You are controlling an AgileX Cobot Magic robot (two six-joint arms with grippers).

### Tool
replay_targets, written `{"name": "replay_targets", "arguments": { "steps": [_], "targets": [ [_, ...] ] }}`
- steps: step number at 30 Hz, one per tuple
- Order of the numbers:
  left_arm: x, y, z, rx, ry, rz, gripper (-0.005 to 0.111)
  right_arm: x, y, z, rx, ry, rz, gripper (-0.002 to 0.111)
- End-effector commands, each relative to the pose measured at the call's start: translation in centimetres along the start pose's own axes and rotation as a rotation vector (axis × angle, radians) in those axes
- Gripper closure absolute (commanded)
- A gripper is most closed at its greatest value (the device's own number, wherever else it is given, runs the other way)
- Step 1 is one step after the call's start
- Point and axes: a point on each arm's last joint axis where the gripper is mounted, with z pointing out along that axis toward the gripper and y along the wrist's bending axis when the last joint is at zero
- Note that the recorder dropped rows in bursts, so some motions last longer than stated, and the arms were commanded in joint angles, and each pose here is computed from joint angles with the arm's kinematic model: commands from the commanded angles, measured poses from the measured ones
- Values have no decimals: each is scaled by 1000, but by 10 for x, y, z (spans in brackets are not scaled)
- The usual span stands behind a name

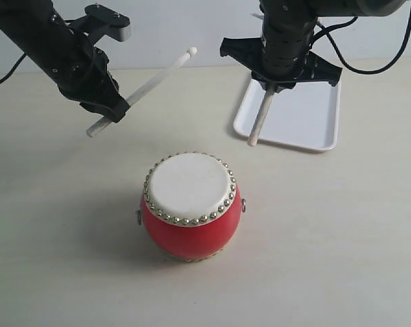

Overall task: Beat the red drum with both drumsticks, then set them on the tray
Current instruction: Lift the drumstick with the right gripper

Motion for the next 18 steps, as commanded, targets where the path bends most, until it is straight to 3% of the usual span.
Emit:
{"name": "replay_targets", "arguments": {
  "steps": [1, 16, 18],
  "targets": [
    [0, 0, 0, -1, -10, -7, 107, -2, -1, -4, -1, -11, -12, 108],
    [2, -1, 0, 17, 12, -10, 107, -3, 1, -4, -21, -30, -21, 108],
    [2, -2, 0, 20, 16, -9, 107, -7, 0, -5, -3, -71, -73, 108]
  ]
}}
